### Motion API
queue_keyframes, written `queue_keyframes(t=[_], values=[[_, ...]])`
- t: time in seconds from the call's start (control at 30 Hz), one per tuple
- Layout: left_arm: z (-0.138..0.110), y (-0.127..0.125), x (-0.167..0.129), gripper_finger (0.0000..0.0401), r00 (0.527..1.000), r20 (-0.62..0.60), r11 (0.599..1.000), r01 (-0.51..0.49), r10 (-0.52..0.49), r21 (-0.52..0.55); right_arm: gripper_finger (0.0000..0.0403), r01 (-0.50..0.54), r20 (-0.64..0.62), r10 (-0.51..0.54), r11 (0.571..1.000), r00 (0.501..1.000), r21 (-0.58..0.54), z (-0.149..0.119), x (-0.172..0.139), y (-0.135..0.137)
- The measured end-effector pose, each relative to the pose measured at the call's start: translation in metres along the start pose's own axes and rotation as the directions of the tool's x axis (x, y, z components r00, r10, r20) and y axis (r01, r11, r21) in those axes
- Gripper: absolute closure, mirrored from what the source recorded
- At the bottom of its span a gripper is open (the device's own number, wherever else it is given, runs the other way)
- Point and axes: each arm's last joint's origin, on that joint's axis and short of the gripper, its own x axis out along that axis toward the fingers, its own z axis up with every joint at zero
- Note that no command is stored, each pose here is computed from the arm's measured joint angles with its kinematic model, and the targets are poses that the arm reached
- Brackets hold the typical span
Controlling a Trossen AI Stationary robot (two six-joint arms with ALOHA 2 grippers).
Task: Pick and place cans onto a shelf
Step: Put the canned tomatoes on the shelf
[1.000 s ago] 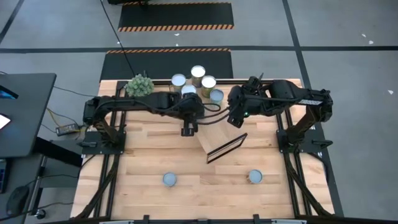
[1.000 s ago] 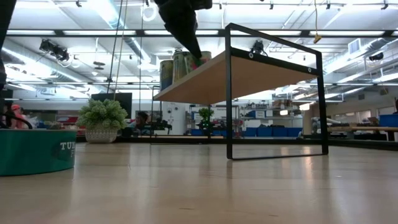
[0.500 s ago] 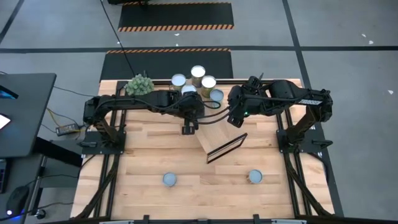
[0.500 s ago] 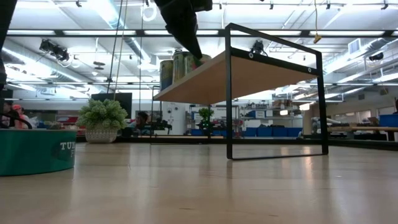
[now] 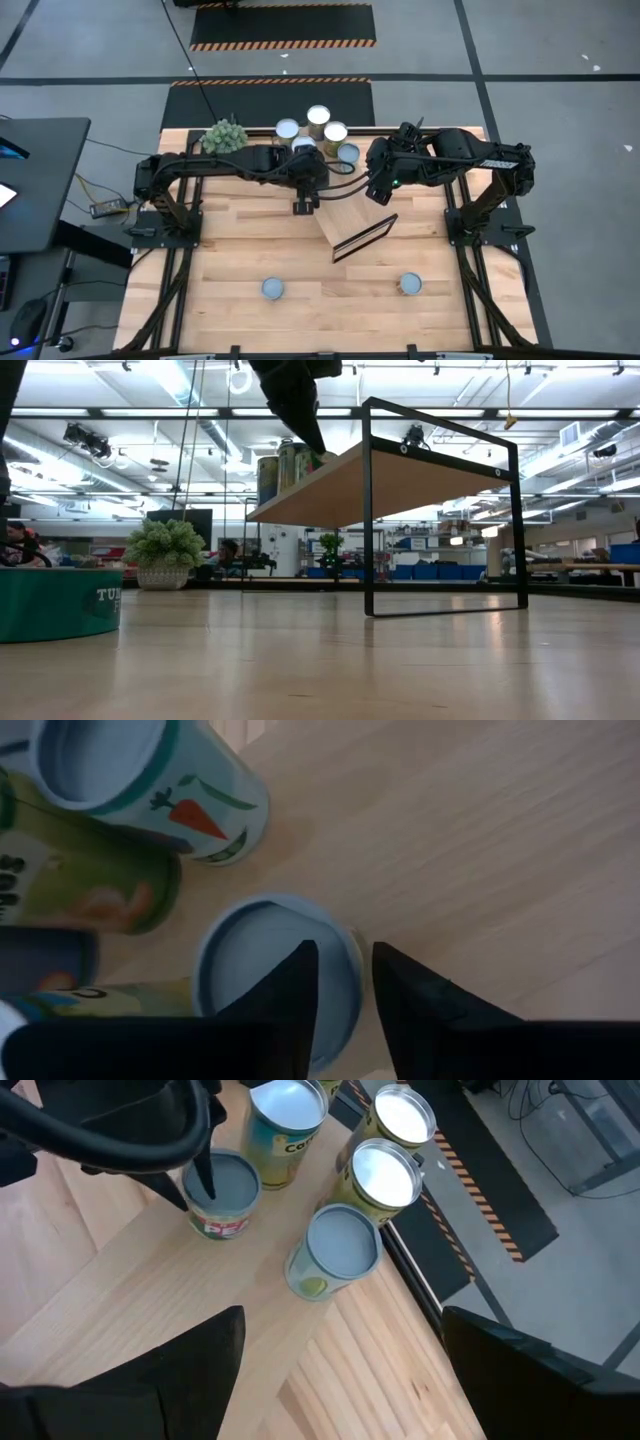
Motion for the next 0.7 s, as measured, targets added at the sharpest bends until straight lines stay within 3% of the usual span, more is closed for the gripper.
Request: queue_keyframes(t=[0.43, 0.7], values=[[0.007, -0.009, -0.003, 0.0313, 0.997, 0.04, 0.995, -0.07, 0.068, 0.073, 0.0057, -0.005, -0.003, 0.005, 1.0, 1.0, 0.003, 0.0, 0.0, 0.0], [0.007, -0.03, -0.027, 0.0327, 0.997, 0.068, 0.995, 0.023, -0.03, 0.097, 0.0057, -0.025, -0.006, 0.025, 1.0, 1.0, 0.006, -0.001, -0.002, -0.001]])
